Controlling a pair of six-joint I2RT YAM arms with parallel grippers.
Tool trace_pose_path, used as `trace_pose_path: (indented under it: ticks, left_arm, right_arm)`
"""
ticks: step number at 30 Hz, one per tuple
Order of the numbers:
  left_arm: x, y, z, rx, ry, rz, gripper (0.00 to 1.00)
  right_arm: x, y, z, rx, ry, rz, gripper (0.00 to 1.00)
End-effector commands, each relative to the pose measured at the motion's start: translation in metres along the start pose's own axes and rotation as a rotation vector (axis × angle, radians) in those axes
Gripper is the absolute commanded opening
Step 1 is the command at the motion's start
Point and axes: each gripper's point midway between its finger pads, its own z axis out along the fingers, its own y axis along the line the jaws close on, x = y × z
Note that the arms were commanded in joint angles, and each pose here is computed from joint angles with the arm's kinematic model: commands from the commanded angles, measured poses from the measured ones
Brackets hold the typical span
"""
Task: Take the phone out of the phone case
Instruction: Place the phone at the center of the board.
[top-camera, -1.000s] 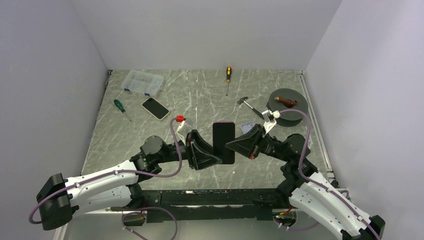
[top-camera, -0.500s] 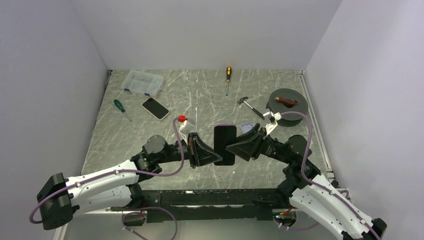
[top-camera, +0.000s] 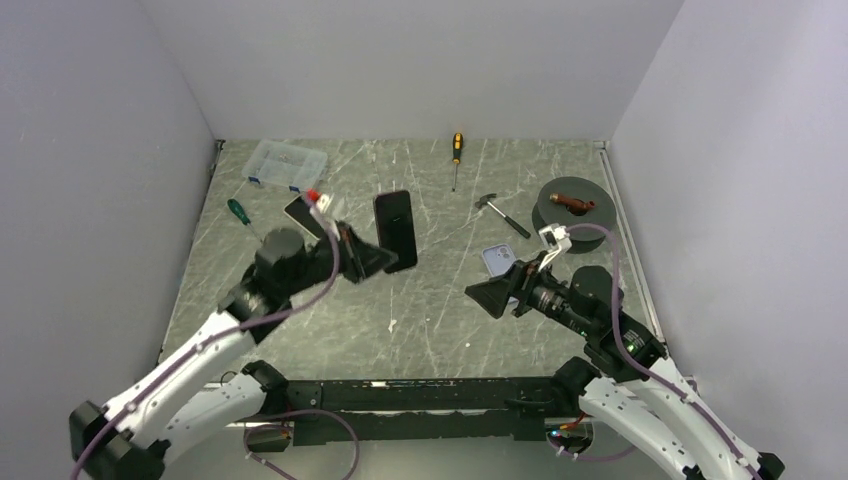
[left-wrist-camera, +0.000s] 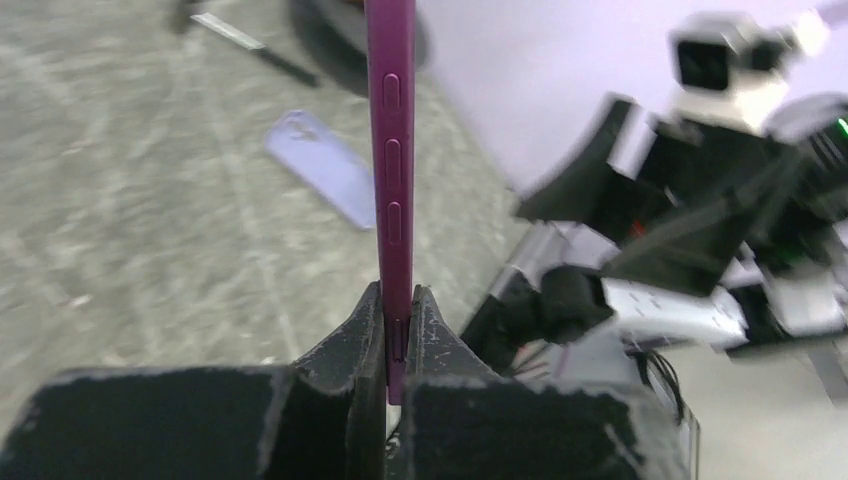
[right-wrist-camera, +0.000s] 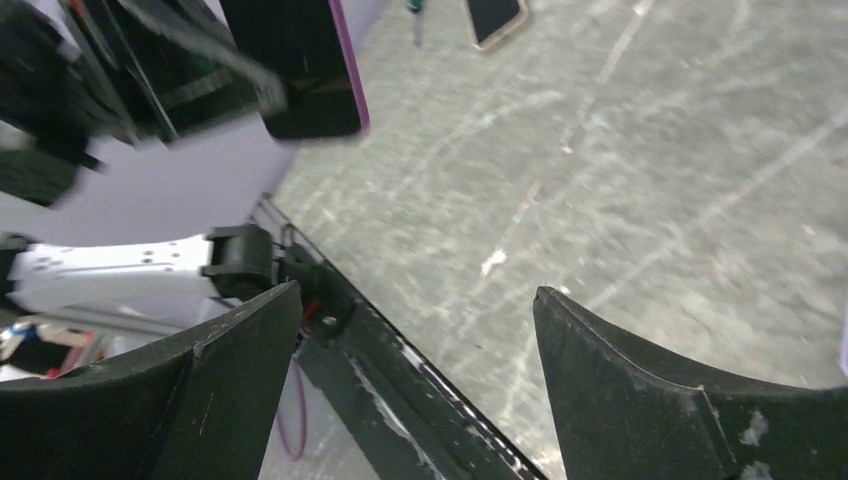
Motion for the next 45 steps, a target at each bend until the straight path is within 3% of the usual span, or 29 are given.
trace_pose_path:
  ticks: [1, 9, 14, 26, 34, 39, 45]
  left_arm:
    - [-0.007, 0.065, 0.010, -0.268, 0.198, -0.085, 0.00]
    - [-0.021, 0.150, 0.051, -0.459, 0.289, -0.145, 0.00]
    - [-0.006, 0.206, 0.075, -0.544, 0.386, -0.210, 0.00]
    - [0.020, 0.263, 0.111, -0.513, 0.469, -0.309, 0.00]
    - [0.026, 0.275, 0.115, -0.487, 0.491, -0.336, 0.00]
    - [0.036, 0.277, 0.111, -0.466, 0.524, -0.346, 0.21]
    - [0.039, 0.281, 0.104, -0.495, 0.525, -0.333, 0.28]
  right_arm:
    - [0.034, -0.048, -0.001, 0.191, 0.091, 0.015, 0.87]
    - [0.063, -0.071, -0.005, 0.218, 0.113, 0.025, 0.85]
    - [0.075, -0.076, -0.004, 0.206, 0.120, 0.052, 0.84]
    - [0.099, -0.089, 0.000, 0.221, 0.175, 0.090, 0.85]
    - [0.101, -0.088, 0.002, 0.213, 0.182, 0.111, 0.85]
    - [0.106, -0.091, 0.003, 0.221, 0.197, 0.118, 0.85]
    - [0.104, -0.092, 0.002, 0.233, 0.192, 0.114, 0.85]
